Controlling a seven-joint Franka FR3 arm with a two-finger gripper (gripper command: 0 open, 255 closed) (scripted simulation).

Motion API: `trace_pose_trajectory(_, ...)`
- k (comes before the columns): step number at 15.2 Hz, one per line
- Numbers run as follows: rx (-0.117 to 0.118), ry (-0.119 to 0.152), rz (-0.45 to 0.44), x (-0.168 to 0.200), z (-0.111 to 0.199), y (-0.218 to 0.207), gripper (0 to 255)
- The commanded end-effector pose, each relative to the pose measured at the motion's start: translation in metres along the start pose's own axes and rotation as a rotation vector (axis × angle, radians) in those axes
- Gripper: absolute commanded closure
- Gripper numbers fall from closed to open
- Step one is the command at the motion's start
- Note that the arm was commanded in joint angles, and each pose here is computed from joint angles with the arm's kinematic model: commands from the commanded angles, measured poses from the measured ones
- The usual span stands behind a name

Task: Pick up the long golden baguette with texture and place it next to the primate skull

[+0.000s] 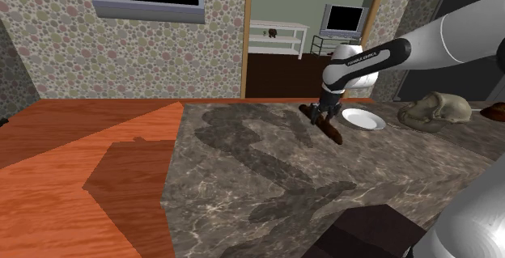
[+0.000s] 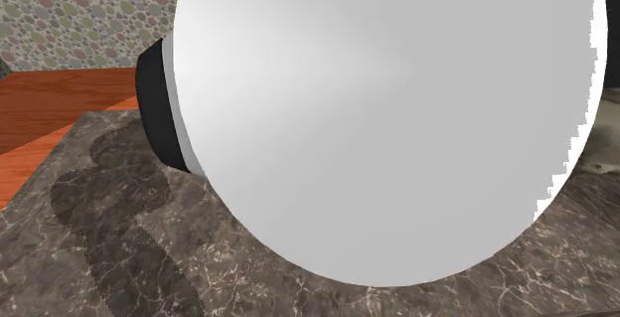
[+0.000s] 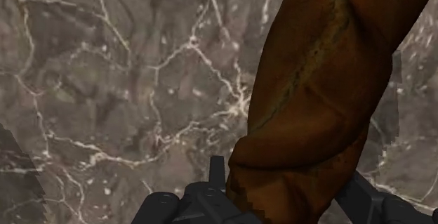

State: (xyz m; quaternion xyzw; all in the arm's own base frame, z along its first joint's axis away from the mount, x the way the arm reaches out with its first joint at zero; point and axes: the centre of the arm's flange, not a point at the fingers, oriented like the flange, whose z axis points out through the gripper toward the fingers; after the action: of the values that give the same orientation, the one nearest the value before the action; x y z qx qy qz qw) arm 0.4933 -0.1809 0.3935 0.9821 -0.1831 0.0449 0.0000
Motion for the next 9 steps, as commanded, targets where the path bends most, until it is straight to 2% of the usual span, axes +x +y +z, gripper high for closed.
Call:
trace_pose_trajectory(1, 0.0, 0.001, 0.0, 0.001, -0.011, 0.0, 255)
trace_pose_trajectory(9, 0.0, 0.001, 0.0, 0.005, -0.053, -0.001, 255)
